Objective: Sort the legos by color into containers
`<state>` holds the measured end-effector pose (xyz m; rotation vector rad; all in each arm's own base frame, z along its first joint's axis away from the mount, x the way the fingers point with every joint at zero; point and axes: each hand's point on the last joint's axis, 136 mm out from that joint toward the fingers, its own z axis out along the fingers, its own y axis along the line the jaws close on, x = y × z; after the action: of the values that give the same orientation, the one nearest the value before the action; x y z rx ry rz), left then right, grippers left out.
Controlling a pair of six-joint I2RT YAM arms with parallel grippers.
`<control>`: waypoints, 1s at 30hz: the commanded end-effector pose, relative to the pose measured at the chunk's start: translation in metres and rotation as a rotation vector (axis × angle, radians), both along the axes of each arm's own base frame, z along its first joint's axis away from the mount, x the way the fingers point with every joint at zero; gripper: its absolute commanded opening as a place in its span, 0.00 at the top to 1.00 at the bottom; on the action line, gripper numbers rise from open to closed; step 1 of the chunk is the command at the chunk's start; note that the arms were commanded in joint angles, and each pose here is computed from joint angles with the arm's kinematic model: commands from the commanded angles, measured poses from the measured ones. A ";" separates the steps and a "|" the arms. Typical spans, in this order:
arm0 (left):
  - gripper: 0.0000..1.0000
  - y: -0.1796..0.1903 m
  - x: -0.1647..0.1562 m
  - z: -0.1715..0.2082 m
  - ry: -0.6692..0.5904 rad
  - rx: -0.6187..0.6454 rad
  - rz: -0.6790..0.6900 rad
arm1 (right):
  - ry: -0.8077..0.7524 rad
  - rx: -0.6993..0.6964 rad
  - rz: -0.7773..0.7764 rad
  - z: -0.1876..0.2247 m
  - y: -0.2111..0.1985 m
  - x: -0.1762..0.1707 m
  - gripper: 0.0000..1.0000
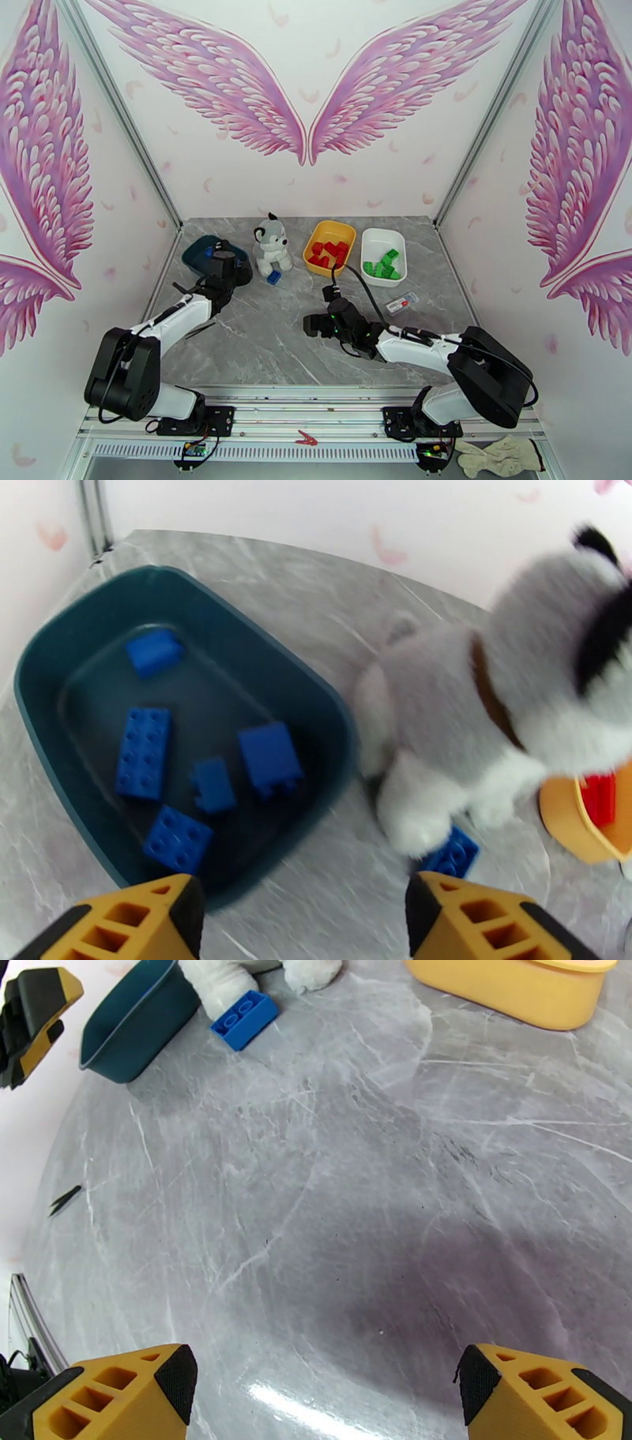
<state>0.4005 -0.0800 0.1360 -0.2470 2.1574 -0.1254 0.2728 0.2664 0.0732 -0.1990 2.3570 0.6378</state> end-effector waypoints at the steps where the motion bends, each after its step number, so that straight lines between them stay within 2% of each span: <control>1: 0.28 -0.020 -0.017 -0.003 -0.039 0.016 -0.071 | -0.031 -0.010 -0.026 0.006 -0.010 0.001 0.06; 5: 0.27 -0.047 -0.022 -0.031 -0.010 0.037 -0.173 | -0.048 -0.025 -0.042 0.009 -0.018 0.000 0.05; 11: 0.27 -0.078 -0.001 -0.073 0.075 0.071 -0.256 | -0.068 -0.026 -0.045 0.018 -0.021 0.001 0.04; 16: 0.27 -0.087 0.017 -0.096 0.119 0.123 -0.264 | -0.070 -0.025 -0.047 0.020 -0.021 0.002 0.03; 25: 0.28 -0.092 0.044 -0.105 0.126 0.181 -0.247 | -0.063 -0.024 -0.046 0.018 -0.022 0.000 0.03; 28: 0.33 -0.095 0.052 -0.104 0.124 0.197 -0.247 | -0.061 -0.022 -0.048 0.019 -0.021 0.001 0.03; 30: 0.40 -0.098 0.055 -0.106 0.123 0.197 -0.256 | -0.062 -0.022 -0.049 0.020 -0.021 0.002 0.03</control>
<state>0.4486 -0.1749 0.0299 0.1178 2.3003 -0.0695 0.2727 0.2519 0.0914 -0.1777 2.3035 0.5990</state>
